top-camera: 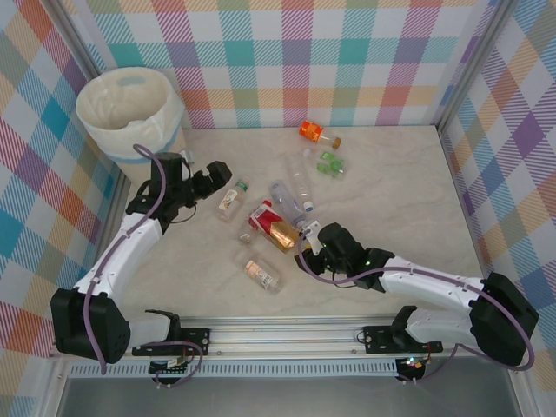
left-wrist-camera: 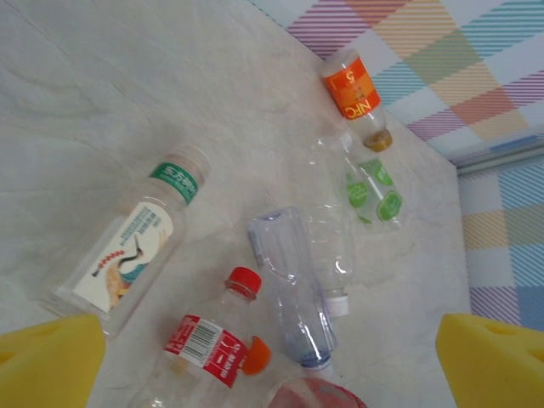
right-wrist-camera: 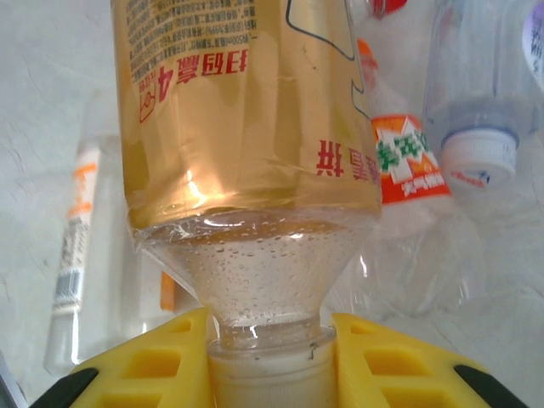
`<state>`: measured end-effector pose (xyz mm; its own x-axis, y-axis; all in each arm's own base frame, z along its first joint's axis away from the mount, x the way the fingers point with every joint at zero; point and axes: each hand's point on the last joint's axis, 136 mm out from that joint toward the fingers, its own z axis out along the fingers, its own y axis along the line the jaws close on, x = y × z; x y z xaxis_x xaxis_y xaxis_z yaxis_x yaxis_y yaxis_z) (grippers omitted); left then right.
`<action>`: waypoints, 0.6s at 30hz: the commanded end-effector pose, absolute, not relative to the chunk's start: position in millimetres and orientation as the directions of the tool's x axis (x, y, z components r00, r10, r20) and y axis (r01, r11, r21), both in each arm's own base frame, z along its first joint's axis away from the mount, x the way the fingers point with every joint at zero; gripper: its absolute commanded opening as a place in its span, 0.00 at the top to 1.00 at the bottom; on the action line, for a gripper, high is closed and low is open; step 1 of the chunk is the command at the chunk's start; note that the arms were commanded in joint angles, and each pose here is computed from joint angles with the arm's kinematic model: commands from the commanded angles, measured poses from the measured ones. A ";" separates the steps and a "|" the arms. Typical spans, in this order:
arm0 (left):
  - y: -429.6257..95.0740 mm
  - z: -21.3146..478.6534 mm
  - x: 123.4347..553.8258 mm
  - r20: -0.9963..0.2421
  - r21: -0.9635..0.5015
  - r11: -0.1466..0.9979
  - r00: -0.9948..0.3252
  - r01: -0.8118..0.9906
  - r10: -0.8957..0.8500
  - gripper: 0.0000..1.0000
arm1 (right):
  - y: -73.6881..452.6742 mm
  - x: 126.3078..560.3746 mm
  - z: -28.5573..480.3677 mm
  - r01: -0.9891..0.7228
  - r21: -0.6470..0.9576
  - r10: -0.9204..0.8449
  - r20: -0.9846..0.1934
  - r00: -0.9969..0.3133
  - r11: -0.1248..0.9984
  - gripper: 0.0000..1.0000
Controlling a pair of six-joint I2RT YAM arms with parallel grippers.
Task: Put the plastic bottles in the bin
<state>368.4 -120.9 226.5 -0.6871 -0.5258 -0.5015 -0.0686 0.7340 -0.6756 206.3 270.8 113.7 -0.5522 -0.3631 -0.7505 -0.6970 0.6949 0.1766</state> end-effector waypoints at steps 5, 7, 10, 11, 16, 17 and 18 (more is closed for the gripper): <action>-161.0 228.9 352.7 -0.436 -0.814 0.580 -0.677 0.016 -0.593 0.00 | 310.0 232.4 166.2 -0.688 0.280 -0.164 -0.848 -0.505 0.669 0.75; -170.6 229.2 348.1 -0.447 -0.814 0.580 -0.687 0.047 -0.573 0.00 | 317.1 235.7 166.3 -0.692 0.289 -0.160 -0.847 -0.507 0.662 0.75; -181.4 223.8 344.0 -0.448 -0.815 0.576 -0.704 0.069 -0.551 0.00 | 328.0 241.3 170.4 -0.700 0.297 -0.152 -0.851 -0.503 0.650 0.75; -185.1 222.5 342.6 -0.446 -0.816 0.573 -0.711 0.074 -0.543 0.00 | 331.6 243.7 172.9 -0.702 0.298 -0.149 -0.853 -0.500 0.647 0.76; -198.8 212.9 340.0 -0.428 -0.819 0.568 -0.750 0.084 -0.505 0.00 | 346.9 248.2 183.9 -0.727 0.312 -0.130 -0.867 -0.481 0.612 0.75; -201.1 213.3 340.9 -0.427 -0.822 0.562 -0.752 0.091 -0.502 0.00 | 349.5 248.1 185.3 -0.731 0.316 -0.128 -0.868 -0.481 0.604 0.75; -203.5 214.6 341.6 -0.425 -0.826 0.554 -0.754 0.098 -0.500 0.00 | 351.9 248.4 186.9 -0.735 0.320 -0.125 -0.868 -0.480 0.597 0.75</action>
